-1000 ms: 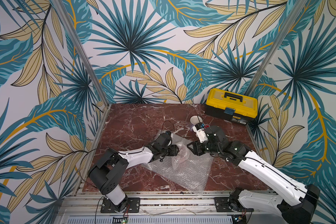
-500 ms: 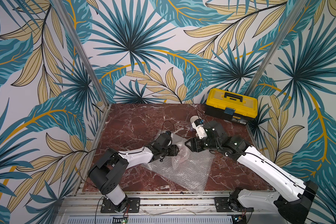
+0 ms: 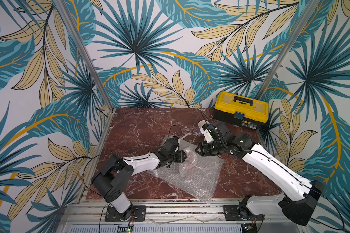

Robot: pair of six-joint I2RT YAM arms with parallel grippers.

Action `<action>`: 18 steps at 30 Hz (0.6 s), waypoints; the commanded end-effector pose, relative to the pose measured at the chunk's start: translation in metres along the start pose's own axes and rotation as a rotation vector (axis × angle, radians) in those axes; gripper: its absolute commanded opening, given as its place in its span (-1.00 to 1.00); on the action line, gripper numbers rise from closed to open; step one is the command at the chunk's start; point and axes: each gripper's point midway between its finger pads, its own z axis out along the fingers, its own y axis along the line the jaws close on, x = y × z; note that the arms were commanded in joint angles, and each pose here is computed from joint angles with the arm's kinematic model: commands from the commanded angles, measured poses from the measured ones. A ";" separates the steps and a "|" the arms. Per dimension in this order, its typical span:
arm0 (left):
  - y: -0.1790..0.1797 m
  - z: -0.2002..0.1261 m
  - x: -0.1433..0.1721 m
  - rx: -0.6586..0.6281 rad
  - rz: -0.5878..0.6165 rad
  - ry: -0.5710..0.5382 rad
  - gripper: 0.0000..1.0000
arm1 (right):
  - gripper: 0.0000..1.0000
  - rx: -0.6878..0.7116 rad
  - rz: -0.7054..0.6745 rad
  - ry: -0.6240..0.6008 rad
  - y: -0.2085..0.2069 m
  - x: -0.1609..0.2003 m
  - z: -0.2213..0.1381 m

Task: Wrap mugs in bubble wrap
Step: Stick the tape on the bubble wrap.

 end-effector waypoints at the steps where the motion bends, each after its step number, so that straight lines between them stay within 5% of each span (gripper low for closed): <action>1: 0.007 0.006 0.012 -0.032 0.011 0.040 0.09 | -0.24 -0.011 0.007 0.143 -0.002 0.034 -0.005; 18: 0.008 0.008 0.014 -0.034 0.009 0.047 0.09 | -0.29 0.028 0.008 0.383 -0.017 0.091 0.012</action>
